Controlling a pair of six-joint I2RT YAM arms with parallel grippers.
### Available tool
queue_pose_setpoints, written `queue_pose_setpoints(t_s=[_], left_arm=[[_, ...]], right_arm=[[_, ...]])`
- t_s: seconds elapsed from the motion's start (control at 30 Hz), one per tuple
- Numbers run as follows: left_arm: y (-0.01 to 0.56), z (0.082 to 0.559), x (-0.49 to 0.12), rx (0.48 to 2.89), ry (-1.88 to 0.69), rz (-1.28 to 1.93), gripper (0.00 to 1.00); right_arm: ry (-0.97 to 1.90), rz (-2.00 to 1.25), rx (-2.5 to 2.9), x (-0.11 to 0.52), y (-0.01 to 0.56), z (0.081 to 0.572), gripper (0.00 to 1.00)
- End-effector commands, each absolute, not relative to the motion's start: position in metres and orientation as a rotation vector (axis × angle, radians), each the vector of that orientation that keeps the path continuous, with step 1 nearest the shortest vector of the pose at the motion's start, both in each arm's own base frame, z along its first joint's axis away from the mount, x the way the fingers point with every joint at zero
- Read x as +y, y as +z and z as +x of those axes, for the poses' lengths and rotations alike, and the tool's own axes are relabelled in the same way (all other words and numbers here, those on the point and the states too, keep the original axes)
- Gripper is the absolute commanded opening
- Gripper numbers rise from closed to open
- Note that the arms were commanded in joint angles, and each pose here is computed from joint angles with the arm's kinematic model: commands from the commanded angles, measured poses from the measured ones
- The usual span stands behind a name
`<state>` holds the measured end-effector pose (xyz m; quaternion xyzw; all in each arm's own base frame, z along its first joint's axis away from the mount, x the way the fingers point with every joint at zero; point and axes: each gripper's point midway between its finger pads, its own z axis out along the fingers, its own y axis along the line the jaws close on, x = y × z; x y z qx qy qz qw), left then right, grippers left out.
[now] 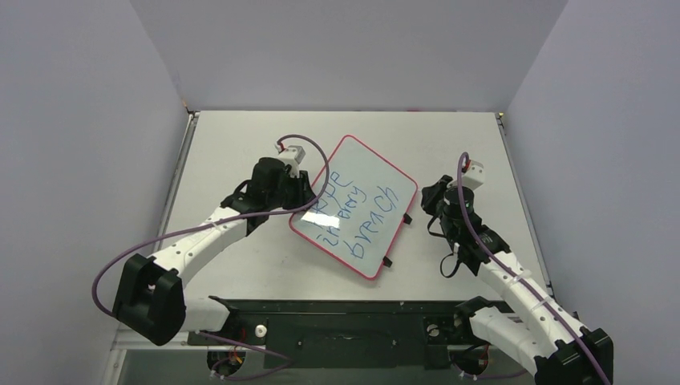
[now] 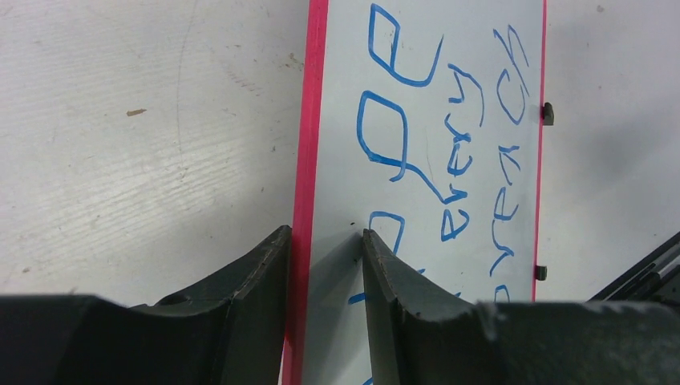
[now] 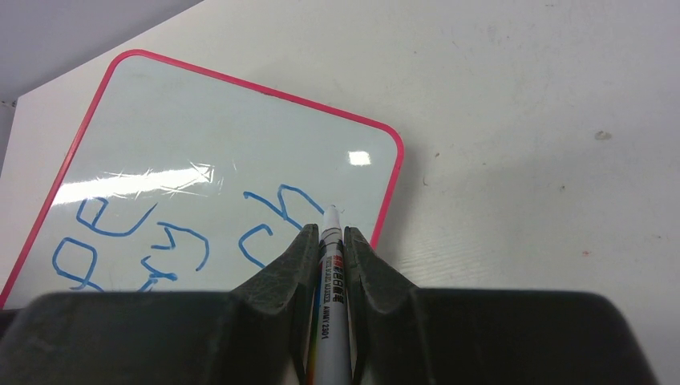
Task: Write a sentence on the whiteboard
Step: Put down the whiteboard on the whiteboard stand.
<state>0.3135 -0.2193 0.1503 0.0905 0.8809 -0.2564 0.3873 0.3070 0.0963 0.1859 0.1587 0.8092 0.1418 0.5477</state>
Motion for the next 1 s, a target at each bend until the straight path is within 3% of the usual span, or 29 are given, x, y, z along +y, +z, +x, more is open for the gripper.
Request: queue_pose_setpoints(t_s=[0.0,0.53,0.97], left_arm=[[0.132,0.306,-0.203,2.294,-0.533,0.247,0.33],[0.16,0.299,-0.22,2.225,-0.58,0.325,0.35],[0.193,0.294,-0.232,2.177,-0.599,0.36,0.45]], right_arm=[[0.324,0.374,1.87,0.095,0.211,0.314,0.0],[0.259,0.378,1.896,0.088,0.209,0.316,0.0],[0.266,0.377,1.856,0.086,0.225,0.315,0.0]])
